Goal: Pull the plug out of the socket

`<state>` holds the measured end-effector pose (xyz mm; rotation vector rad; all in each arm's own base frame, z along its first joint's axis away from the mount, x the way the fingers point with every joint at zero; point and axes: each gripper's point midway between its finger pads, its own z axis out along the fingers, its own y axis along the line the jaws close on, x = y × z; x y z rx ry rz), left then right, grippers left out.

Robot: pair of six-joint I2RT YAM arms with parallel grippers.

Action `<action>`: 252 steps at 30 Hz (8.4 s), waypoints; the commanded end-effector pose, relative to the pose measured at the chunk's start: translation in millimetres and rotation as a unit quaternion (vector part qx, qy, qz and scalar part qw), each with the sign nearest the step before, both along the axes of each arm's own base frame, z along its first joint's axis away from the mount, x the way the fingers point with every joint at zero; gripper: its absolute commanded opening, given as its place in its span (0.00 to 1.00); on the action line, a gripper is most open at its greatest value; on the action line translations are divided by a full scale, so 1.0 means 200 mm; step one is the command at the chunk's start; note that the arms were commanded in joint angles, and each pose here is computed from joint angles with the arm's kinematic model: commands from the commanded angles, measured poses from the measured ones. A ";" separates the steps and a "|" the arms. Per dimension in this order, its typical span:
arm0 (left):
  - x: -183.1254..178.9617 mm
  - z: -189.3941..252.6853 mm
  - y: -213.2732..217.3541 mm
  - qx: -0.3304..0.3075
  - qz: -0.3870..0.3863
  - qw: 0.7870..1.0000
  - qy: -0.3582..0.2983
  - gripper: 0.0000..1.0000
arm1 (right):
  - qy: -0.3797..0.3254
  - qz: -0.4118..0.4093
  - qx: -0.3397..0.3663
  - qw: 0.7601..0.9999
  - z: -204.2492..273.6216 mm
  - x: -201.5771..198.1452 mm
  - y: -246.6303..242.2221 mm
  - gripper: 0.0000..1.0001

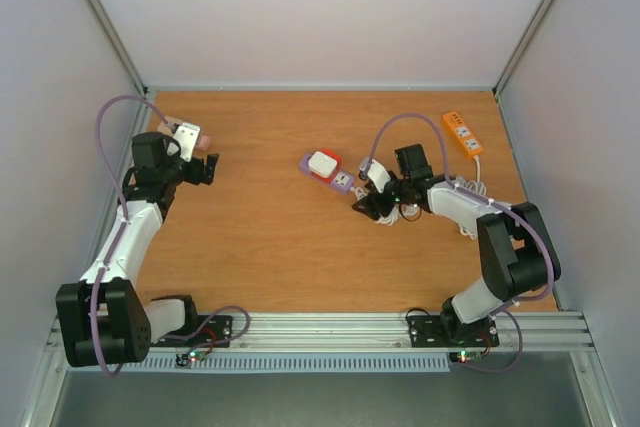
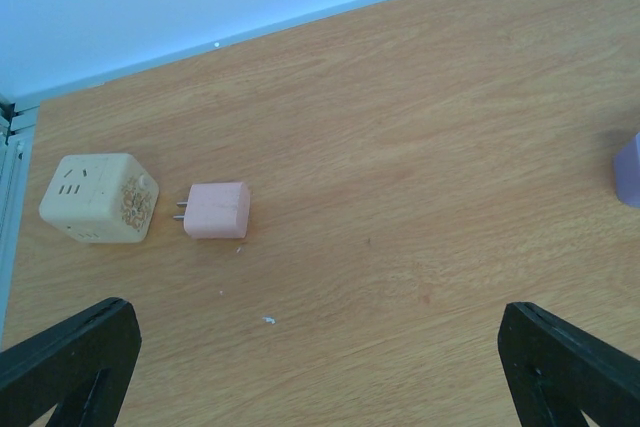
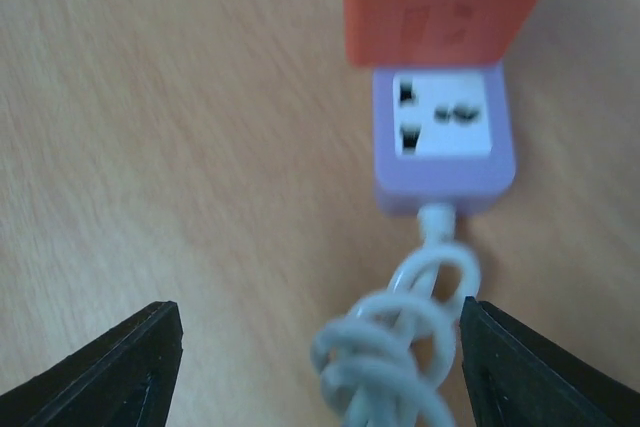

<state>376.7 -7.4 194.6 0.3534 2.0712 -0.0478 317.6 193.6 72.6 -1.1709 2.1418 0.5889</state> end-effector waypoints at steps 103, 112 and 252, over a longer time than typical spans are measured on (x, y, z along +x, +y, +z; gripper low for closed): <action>-0.84 -0.32 -1.04 0.141 -0.541 0.828 -0.040 1.00 | 0.142 0.235 -0.064 0.959 -0.37 -0.70 0.40 0.58; -0.79 -0.35 -1.10 0.161 -0.533 0.826 -0.085 0.94 | 0.133 0.223 -0.069 0.963 -0.38 -0.67 0.40 0.58; -0.86 -0.13 -1.17 -0.014 -0.557 0.830 -0.011 0.01 | -0.030 0.236 0.148 0.960 -0.07 -0.60 0.78 0.47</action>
